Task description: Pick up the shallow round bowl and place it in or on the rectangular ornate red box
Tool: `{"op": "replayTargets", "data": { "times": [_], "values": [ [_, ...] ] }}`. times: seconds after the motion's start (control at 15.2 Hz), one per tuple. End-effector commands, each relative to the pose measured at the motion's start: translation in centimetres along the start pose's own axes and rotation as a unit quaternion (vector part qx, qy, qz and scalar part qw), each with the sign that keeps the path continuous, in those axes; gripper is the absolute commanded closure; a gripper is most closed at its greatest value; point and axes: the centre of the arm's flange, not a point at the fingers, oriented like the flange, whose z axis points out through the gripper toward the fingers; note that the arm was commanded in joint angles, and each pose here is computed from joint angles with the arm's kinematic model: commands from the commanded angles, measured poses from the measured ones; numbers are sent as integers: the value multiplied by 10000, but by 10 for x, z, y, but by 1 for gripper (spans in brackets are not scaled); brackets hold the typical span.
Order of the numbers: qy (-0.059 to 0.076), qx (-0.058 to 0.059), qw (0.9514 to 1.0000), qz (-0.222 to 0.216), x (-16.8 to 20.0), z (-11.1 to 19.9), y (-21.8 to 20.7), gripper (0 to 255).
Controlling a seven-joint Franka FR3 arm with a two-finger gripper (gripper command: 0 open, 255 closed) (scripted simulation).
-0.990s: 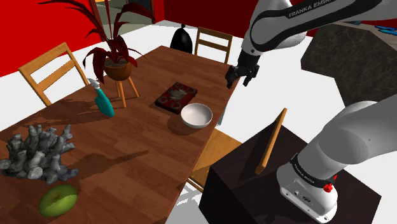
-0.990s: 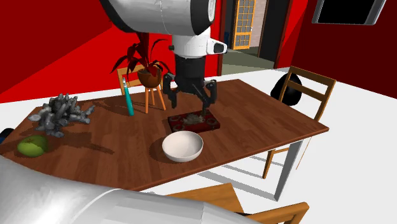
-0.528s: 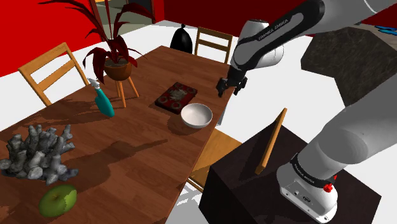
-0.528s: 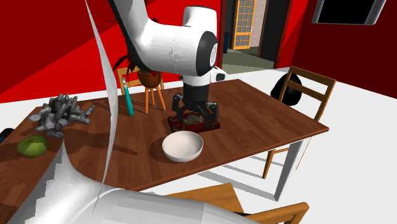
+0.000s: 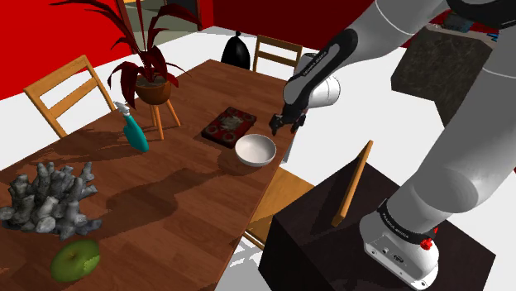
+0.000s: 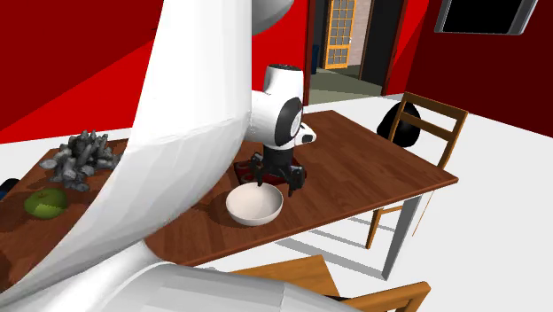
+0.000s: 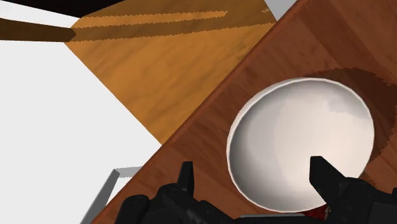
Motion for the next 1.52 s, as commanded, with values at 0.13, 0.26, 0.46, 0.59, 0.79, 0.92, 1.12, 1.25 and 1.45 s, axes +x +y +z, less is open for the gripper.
{"op": "replayTargets", "data": {
  "times": [0.13, 0.26, 0.46, 0.59, 0.79, 0.92, 1.12, 1.25, 1.45],
  "values": [
    [57, 23, 9999, 126, 18, 47, 5, 0],
    [82, 37, 9998, 187, 29, 71, 6, 0],
    [85, 38, 9998, 195, 30, 84, 6, 0],
    [85, 38, 9998, 195, 31, 95, 6, 0],
    [85, 38, 9998, 195, 31, 114, 6, 0],
    [85, 39, 9998, 195, 31, 114, 6, 0],
    [85, 38, 9998, 195, 31, 114, 6, 0],
    [85, 38, 9998, 195, 31, 114, 6, 0],
    [85, 38, 9998, 195, 31, 114, 6, 255]
  ]
}}
